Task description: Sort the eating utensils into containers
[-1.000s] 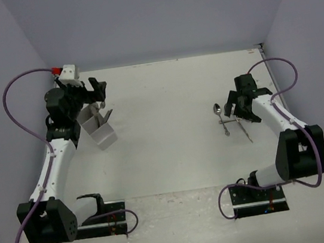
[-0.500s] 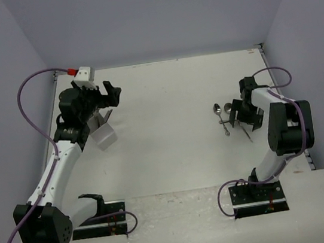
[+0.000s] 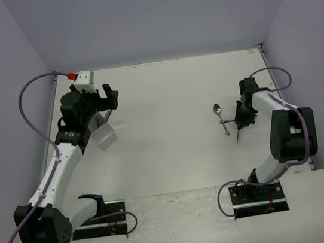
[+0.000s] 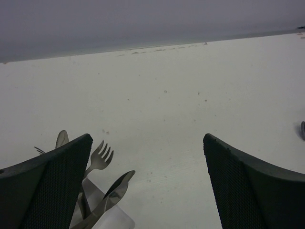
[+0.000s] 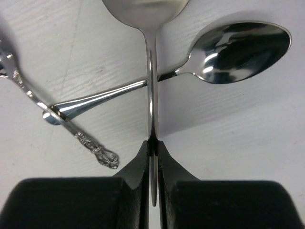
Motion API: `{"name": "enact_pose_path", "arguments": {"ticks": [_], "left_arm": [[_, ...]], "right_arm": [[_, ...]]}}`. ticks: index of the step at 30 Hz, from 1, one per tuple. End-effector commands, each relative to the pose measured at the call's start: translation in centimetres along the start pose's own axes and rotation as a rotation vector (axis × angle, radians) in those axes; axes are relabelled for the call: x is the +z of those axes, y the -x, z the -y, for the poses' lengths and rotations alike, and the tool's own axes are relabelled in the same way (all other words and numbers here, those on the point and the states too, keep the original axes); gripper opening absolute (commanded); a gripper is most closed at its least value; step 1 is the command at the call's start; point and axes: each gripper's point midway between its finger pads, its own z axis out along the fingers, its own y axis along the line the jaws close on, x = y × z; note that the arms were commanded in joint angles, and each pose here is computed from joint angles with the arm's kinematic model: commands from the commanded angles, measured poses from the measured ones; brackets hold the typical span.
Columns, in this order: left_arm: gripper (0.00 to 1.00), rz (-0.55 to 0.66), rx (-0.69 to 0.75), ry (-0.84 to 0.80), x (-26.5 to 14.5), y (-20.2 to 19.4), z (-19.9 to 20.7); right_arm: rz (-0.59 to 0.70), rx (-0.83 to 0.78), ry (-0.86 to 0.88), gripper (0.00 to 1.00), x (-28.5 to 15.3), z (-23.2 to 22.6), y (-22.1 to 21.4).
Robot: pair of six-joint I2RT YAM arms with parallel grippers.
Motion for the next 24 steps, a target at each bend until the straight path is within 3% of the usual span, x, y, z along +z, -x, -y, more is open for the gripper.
{"name": "enact_pose_path", "arguments": {"ticks": [1, 6, 10, 14, 20, 24], "left_arm": [[1.00, 0.046, -0.014, -0.071, 0.2, 1.3, 1.4], [1.00, 0.009, -0.058, -0.158, 0.6, 0.4, 3.5], [1.00, -0.034, -0.147, -0.385, 0.2, -0.5, 8.5], [1.00, -0.072, -0.194, -0.540, -0.3, -2.3, 14.5], [1.00, -0.162, -0.366, -0.581, 1.1, -4.5, 20.0], [1.00, -0.144, -0.449, -0.521, 2.3, -5.1, 21.9]], "right_arm": [[0.103, -0.039, 0.056, 0.00, -1.9, -1.6, 1.2], [0.226, -0.179, 0.099, 0.00, -4.5, -4.1, 1.7], [0.320, -0.334, 0.192, 0.00, -7.0, -8.2, 1.0], [0.409, -0.359, 0.400, 0.00, -10.0, -12.6, 0.8], [0.486, -0.505, 0.790, 0.00, -17.0, -20.5, -2.1], [0.499, -0.566, 0.856, 0.00, -19.5, -23.5, -3.7]]}}
